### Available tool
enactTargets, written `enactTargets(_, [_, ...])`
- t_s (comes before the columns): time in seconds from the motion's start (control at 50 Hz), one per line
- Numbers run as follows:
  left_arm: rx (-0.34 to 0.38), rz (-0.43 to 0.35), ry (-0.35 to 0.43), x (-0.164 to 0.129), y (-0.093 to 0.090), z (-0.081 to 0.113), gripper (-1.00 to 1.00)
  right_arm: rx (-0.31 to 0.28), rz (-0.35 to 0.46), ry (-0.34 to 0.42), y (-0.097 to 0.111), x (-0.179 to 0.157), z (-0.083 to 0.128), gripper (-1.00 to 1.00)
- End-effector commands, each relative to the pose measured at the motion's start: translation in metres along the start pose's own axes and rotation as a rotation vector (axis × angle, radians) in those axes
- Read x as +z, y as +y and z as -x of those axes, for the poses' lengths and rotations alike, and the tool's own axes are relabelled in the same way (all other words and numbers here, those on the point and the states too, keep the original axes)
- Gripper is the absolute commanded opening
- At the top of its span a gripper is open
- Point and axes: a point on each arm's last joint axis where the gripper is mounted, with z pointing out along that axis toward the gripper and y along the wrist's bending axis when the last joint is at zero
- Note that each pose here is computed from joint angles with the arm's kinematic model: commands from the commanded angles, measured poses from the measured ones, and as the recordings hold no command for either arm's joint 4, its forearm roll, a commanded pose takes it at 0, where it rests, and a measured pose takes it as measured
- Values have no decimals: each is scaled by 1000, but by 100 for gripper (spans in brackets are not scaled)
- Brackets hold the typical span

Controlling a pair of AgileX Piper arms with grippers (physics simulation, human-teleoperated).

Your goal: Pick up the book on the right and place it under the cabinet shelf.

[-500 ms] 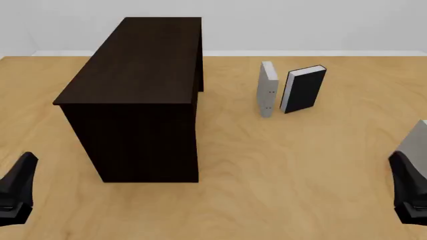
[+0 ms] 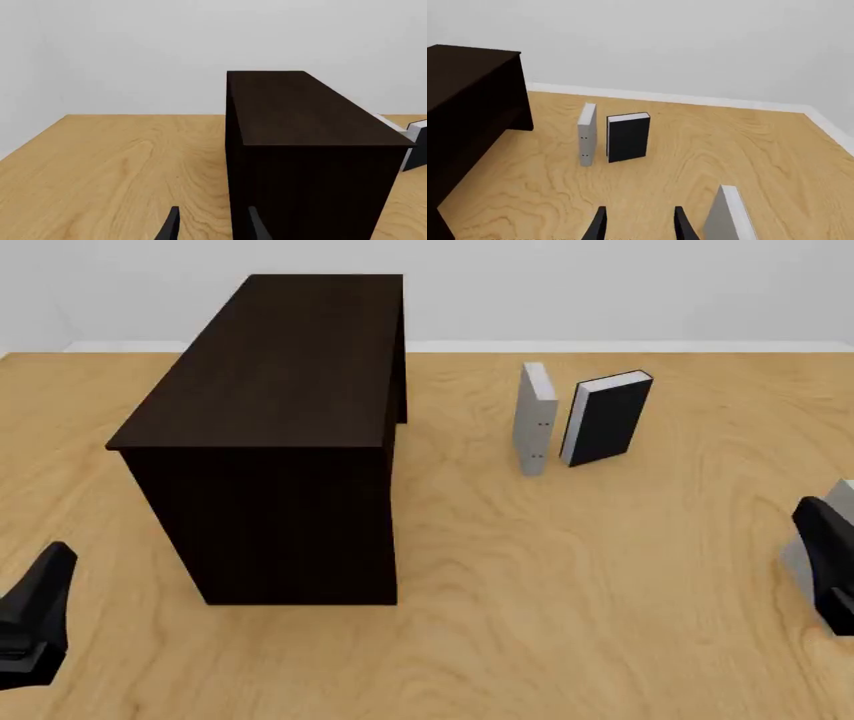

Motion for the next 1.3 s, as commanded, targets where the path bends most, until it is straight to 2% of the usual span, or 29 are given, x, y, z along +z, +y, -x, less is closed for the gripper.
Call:
enactTargets(0.02, [0, 0, 1, 1, 0, 0, 100, -46, -12, 72, -4, -1, 33, 100])
enactTargets(0.04, [0, 0, 9, 3, 0, 0, 100, -60, -15, 62, -5, -4, 38, 100])
enactTargets(0.06, [0, 0, -3, 0, 0, 0, 100, -75, -31, 83, -7, -1, 42, 100])
enactTargets(0.08, [0, 0, 3, 1, 0, 0, 100, -66, -33, 110, -7, 4, 44, 100])
enactTargets(0.1, [0, 0, 4, 2, 0, 0, 100, -66, -25, 92, -7, 0, 51, 100])
enactTargets(0.14, [0, 0, 2, 1, 0, 0, 100, -77, -36, 101, -9, 1, 61, 100])
enactTargets(0.2, [0, 0, 4, 2, 0, 0, 100, -70, -23, 101, -9, -2, 79, 100])
enactTargets(0.22, [0, 0, 3, 1, 0, 0, 100, -52, -7, 107, -9, -3, 83, 100])
enactTargets(0.28, [0, 1, 4, 2, 0, 0, 100, -84, -19, 117, -11, -5, 95, 100])
enactTargets(0.4, [-1, 1, 4, 2, 0, 0, 100, -130, -55, 175, -15, -1, 103, 100])
enactTargets(0.42, [-1, 1, 4, 2, 0, 0, 100, -105, -54, 187, -15, 0, 105, 100])
enactTargets(0.44, [-1, 1, 4, 2, 0, 0, 100, -106, -56, 191, -15, -1, 106, 100])
enactTargets(0.56, [-1, 1, -1, 1, 0, 0, 100, -151, -98, 247, -20, 2, 105, 100])
enactTargets(0.6, [0, 5, -18, -1, 0, 1, 100, -144, -100, 267, -20, 4, 102, 100])
enactTargets(0.62, [0, 6, -13, -1, 0, 0, 100, -153, -102, 263, -21, 3, 103, 100])
enactTargets(0.64, [-5, -12, 45, 8, -1, -2, 100, -160, -109, 268, -21, 4, 103, 100])
enactTargets(0.66, [0, 5, -11, -1, 0, 0, 100, -169, -117, 276, -22, 5, 102, 100])
enactTargets(0.84, [-2, -1, 8, 3, 0, 0, 100, -201, -171, 344, -29, 10, 97, 100])
enactTargets(0.98, [-1, -1, 8, 4, 0, 0, 100, -228, -203, 367, -33, 10, 100, 100])
enactTargets(1.0, [-1, -1, 8, 4, 0, 0, 100, -211, -210, 364, -34, 10, 102, 100])
enactTargets(1.04, [-1, -1, 8, 3, 0, 0, 100, -226, -221, 370, -35, 10, 102, 100])
enactTargets(1.3, [-1, -1, 7, 3, 0, 0, 100, -233, -244, 432, -42, 23, 86, 100])
